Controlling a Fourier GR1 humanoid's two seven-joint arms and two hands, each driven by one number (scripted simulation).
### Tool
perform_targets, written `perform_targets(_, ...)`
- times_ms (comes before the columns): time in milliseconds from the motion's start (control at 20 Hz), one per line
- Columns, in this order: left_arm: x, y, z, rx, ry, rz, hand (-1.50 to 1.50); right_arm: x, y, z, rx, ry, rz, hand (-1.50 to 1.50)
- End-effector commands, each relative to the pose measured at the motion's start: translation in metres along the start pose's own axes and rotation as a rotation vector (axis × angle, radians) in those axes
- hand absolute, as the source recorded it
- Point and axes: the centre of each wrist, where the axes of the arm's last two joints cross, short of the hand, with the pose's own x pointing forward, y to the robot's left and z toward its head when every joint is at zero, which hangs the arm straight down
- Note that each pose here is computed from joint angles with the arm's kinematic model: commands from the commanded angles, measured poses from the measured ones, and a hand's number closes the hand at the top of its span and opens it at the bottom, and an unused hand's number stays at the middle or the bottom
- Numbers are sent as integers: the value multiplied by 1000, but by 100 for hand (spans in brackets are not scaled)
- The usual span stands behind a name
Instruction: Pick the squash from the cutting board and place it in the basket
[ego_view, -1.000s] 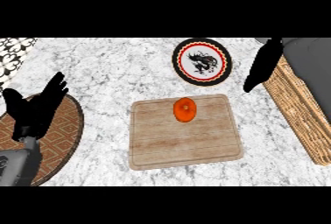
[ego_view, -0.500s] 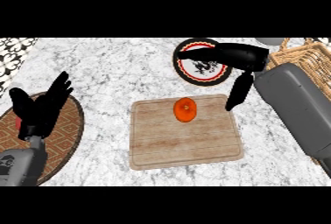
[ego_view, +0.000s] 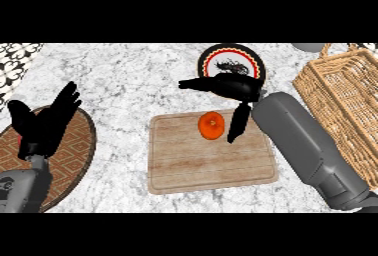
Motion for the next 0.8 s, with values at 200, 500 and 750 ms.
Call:
perform_targets(200, 4, -6, -5, 5, 0, 2, 0, -23, 24, -5, 102, 60, 69, -150)
perform_targets(500, -13, -14, -6, 8, -9, -23, 0, -32, 14, 1, 113, 57, 86, -150)
perform_targets(750, -8, -13, -9, 7, 6, -7, 0, -31, 8, -7, 115, 33, 54, -150)
